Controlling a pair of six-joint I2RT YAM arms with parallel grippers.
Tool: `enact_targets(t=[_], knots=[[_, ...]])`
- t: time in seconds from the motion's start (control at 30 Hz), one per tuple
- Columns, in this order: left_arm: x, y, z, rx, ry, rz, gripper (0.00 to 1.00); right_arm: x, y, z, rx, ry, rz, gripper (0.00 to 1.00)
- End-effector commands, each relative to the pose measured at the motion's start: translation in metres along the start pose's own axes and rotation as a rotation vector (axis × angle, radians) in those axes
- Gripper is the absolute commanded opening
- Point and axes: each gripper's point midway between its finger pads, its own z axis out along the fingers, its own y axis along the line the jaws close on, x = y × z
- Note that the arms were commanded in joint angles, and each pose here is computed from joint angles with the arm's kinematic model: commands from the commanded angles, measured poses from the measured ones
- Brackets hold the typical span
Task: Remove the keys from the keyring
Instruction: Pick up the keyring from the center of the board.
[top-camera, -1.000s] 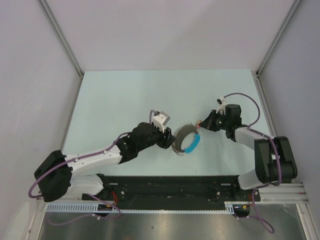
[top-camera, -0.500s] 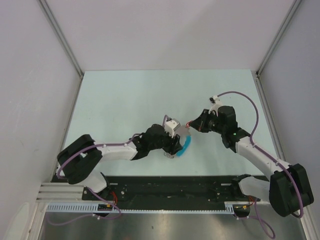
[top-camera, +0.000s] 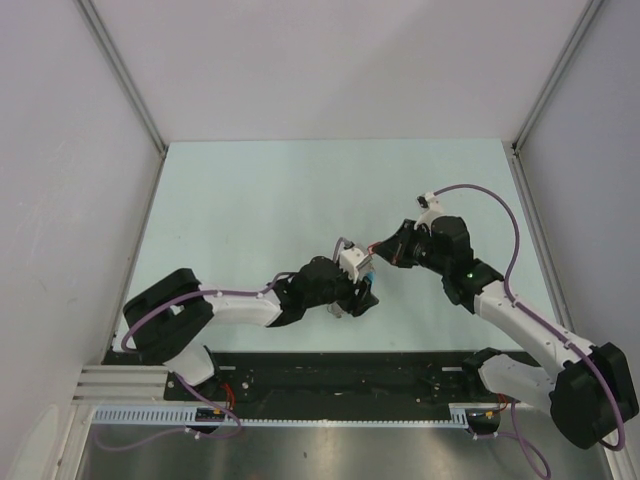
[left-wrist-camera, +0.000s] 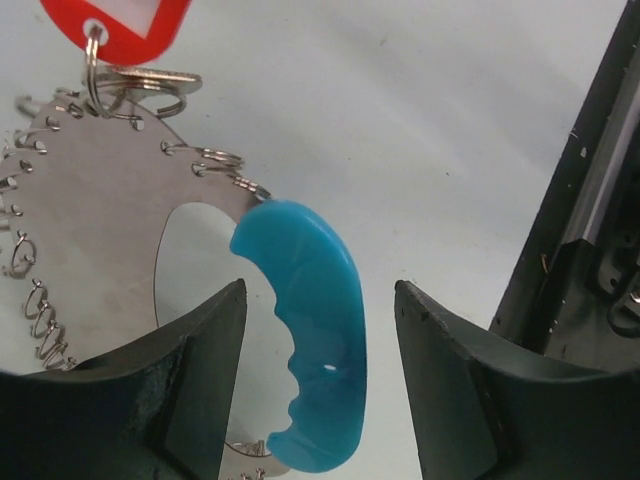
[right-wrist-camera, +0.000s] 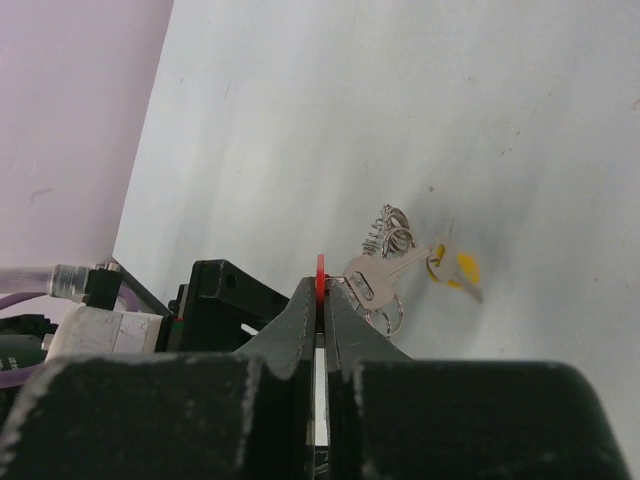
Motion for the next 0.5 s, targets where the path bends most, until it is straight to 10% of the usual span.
enact_targets(t=[0.0, 0.47], knots=[[-0.019, 0.002, 0.003, -0.052, -0.090, 0.061, 0.65, -0.032, 0.030, -0.009, -0.063, -0.099, -0.004, 0.00], [-0.036, 0.015, -0.024, -0.181, -0.153, 0.111, 0.00, -0.022, 0.047, -0.023, -0.158, -0.043, -0.101, 0.00]])
